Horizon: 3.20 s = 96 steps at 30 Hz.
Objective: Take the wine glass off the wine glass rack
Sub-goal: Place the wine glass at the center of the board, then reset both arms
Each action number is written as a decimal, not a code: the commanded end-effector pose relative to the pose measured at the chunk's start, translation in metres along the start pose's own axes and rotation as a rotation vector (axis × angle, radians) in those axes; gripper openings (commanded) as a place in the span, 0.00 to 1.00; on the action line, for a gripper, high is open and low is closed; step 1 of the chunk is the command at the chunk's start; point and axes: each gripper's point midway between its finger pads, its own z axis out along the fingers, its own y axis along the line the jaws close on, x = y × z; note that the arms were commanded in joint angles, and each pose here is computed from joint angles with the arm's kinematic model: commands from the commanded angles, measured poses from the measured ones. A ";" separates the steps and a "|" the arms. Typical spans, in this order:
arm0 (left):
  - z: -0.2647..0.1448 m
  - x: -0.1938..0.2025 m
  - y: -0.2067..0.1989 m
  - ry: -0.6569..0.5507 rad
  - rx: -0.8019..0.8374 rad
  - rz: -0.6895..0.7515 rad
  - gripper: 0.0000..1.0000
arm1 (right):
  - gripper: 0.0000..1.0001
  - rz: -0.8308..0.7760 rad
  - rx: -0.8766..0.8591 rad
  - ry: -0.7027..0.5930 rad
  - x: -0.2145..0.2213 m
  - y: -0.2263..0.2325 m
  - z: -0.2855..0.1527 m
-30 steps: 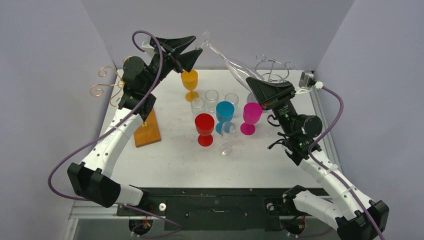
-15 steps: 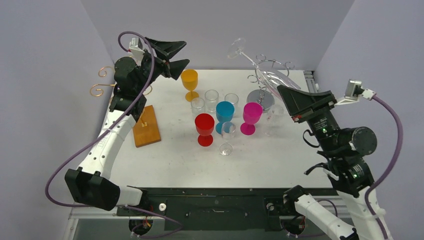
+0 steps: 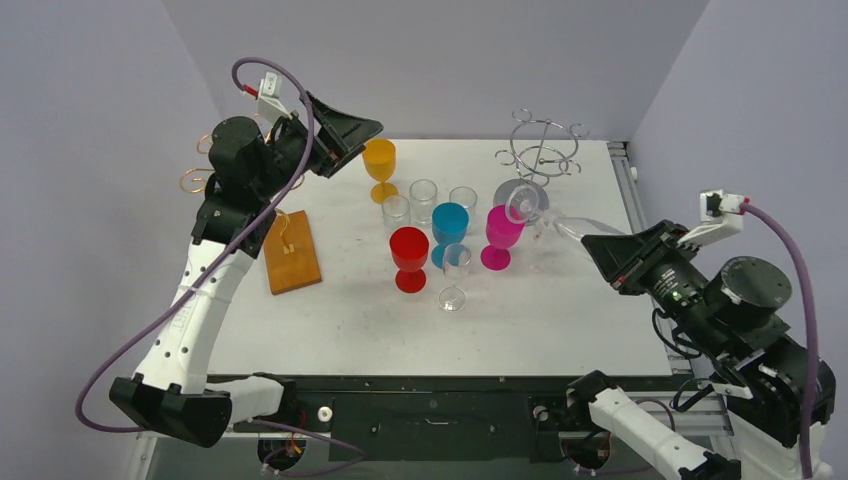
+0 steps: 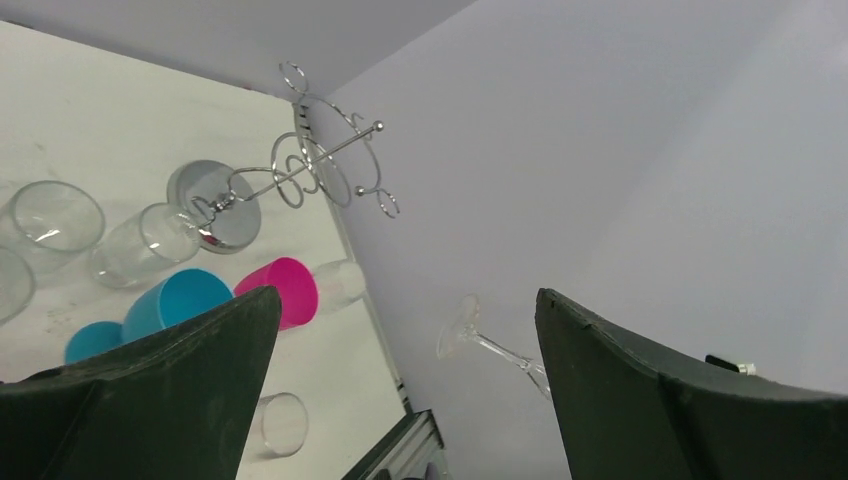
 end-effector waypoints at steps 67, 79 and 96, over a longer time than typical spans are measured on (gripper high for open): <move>-0.049 0.043 0.036 0.106 -0.155 0.342 0.96 | 0.26 -0.342 0.446 0.821 0.204 -0.102 0.170; -0.041 0.050 0.046 0.128 -0.169 0.354 0.96 | 0.44 -0.337 0.425 0.755 0.180 -0.089 0.165; -0.016 0.057 0.024 0.117 -0.211 0.469 0.96 | 0.67 -0.254 0.305 0.405 0.079 -0.037 0.177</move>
